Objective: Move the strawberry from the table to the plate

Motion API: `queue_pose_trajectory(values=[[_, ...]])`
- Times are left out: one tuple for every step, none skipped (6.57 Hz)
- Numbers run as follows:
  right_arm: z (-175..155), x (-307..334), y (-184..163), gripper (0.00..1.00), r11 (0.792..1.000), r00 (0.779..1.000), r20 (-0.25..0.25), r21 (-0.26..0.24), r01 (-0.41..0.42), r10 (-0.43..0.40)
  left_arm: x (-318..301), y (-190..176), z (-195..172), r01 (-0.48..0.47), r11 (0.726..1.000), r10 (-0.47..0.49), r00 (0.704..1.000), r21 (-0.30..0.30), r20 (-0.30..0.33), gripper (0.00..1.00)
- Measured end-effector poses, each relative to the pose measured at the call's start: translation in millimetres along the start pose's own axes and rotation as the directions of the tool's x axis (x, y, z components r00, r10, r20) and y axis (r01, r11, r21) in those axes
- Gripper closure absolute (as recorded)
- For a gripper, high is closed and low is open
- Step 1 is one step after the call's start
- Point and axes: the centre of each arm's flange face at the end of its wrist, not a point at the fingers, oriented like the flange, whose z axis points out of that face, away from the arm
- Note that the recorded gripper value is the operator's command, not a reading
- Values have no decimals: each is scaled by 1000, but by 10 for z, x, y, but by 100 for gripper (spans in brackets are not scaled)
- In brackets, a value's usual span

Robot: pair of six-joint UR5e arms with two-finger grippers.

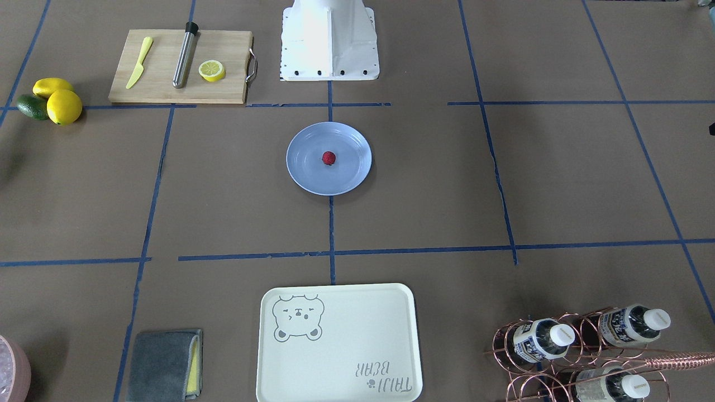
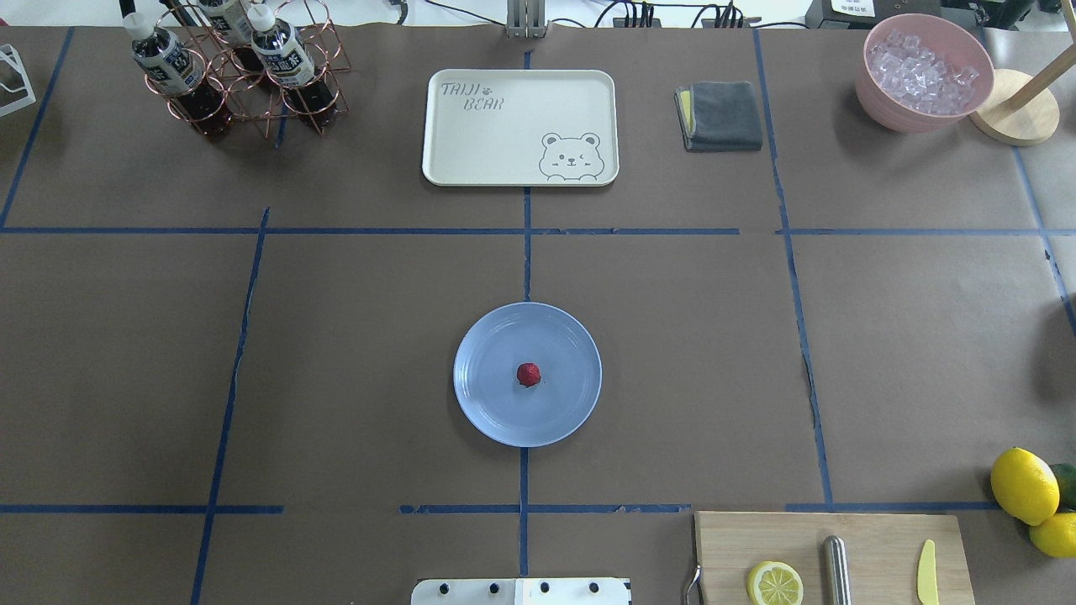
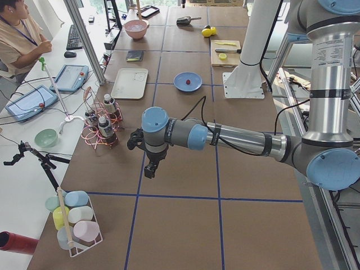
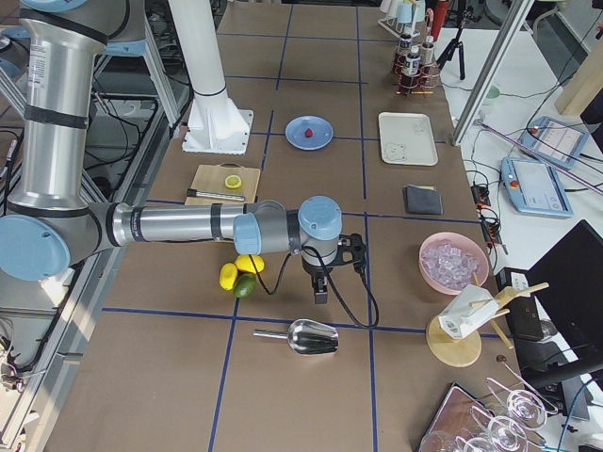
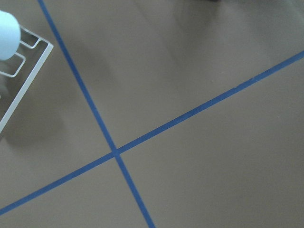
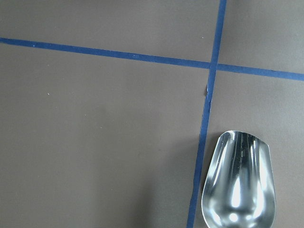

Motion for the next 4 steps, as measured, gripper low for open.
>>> queue_pose_trajectory(values=[[-16, 16, 5, 0, 1000, 1000, -1, -3, -10, 10, -2, 19, 7, 18, 1000, -18, 1000, -6, -20, 0], [-22, 16, 2, 0, 999, 999, -2, -3, -47, 47, -5, 41, 16, 31, 999, -32, 999, -10, -28, 0], [-28, 10, -4, 0, 995, 995, -3, 1, -101, 101, -12, 88, 28, 42, 999, -42, 999, -13, -31, 0], [-28, 11, -6, 0, 992, 992, -3, 2, -129, 129, -43, 166, 67, 53, 998, -53, 998, -21, -31, 0]])
